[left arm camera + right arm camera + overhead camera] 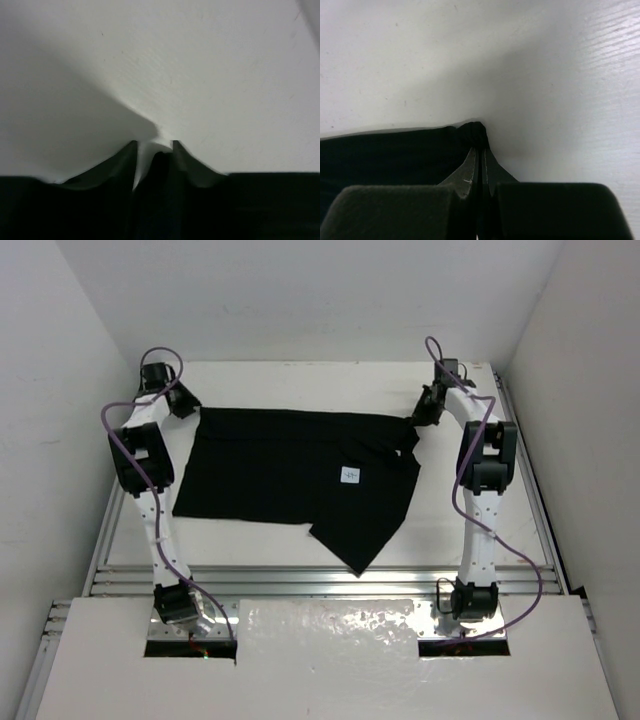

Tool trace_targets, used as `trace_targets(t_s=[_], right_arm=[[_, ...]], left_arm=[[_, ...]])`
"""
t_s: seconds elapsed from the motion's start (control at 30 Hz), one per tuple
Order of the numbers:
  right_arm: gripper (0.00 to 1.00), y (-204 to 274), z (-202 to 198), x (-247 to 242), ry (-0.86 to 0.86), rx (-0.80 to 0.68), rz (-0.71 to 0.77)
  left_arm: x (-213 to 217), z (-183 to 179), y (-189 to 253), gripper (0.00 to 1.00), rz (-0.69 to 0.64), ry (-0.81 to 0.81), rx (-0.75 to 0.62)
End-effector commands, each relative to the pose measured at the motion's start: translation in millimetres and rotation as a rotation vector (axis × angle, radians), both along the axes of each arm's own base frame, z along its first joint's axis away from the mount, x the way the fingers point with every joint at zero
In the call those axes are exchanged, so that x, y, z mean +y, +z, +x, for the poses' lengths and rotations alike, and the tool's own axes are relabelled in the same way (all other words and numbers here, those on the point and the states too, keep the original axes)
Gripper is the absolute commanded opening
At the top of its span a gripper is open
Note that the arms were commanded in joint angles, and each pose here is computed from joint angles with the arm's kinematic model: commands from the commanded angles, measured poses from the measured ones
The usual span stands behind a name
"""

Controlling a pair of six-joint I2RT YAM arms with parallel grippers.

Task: Fold and stack the t-shirts
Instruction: Fold the flattened tshirt in 1/3 of the way, then grap the side of the flattened tshirt closest away from the robot with both arms

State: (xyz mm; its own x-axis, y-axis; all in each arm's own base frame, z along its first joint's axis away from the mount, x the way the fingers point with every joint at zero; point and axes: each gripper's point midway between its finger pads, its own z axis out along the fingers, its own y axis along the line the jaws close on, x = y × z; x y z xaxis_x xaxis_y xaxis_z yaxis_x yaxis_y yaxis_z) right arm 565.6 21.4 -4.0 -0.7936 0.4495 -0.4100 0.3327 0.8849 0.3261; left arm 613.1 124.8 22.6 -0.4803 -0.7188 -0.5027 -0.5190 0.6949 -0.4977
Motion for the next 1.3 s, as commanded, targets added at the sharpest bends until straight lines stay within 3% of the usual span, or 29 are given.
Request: trace_targets(t_s=[0.0,0.03,0.07,0.13,0.17,0.2,0.23,0.27,0.37,0.43,0.47,0.5,0.53,0.57,0.63,0.7,0.8,0.87,1.0,1.1,1.23,1.27], right_arm=[[0.01,21,0,-16,-0.008,0.001,-0.047],[0.08,24,2,-15,-0.001,-0.006,-0.044],[0.17,28,4,-16,0.001,-0.014,-0.042],[0.26,44,11,-16,0.003,-0.044,-0.032],[0.32,51,14,-20,-0.009,-0.057,-0.028],[0.44,65,20,-23,-0.014,-0.087,-0.025],[0.65,73,22,-24,-0.019,-0.100,-0.020],[0.69,82,24,-26,-0.009,-0.118,-0.010],[0.74,123,26,-30,-0.002,-0.193,-0.039],[0.75,153,8,-26,-0.017,-0.204,-0.042],[0.76,134,-16,-20,-0.043,-0.126,-0.015],[0.76,162,-33,-15,-0.055,-0.153,-0.003],[0.76,161,-52,-6,-0.066,-0.125,0.018],[0.76,127,-89,3,-0.058,-0.014,0.028],[0.76,150,-124,23,-0.014,-0.070,0.050],[0.76,120,-169,43,0.042,-0.015,0.059],[0.76,114,-215,69,0.145,0.004,0.103],[0.76,111,-240,83,0.193,0.021,0.149],[0.76,118,-269,115,0.279,0.012,0.276],[0.76,122,-282,129,0.339,-0.018,0.311],[0.76,129,-296,134,0.382,-0.037,0.341],[0.76,128,-297,133,0.382,-0.035,0.339]], left_arm=[[35,6,8,0.39,0.075,0.102,-0.017],[35,5,7,0.47,0.071,0.104,-0.010],[36,5,15,0.63,0.080,0.109,-0.020],[38,7,40,0.75,0.096,0.114,-0.050],[42,9,56,0.96,0.114,0.129,-0.074],[46,11,71,0.97,0.132,0.138,-0.091],[55,11,102,0.98,0.173,0.175,-0.120],[60,9,116,1.00,0.198,0.202,-0.122],[72,-24,155,1.00,0.239,0.342,-0.056],[66,-69,162,1.00,0.266,0.423,0.064],[63,-88,160,1.00,0.268,0.434,0.110],[56,-110,154,1.00,0.247,0.455,0.171],[43,-144,145,1.00,0.225,0.444,0.233],[35,-163,138,1.00,0.210,0.438,0.271],[12,-217,119,1.00,0.173,0.436,0.366],[-6,-263,105,1.00,0.155,0.434,0.434],[-15,-302,92,0.97,0.162,0.452,0.446],[-20,-306,81,0.93,0.147,0.435,0.430],[-44,-332,33,0.75,0.055,0.389,0.524],[-40,-327,19,0.74,0.053,0.402,0.498],[-36,-321,7,0.57,0.055,0.418,0.495],[-36,-321,7,0.57,0.054,0.419,0.493]])
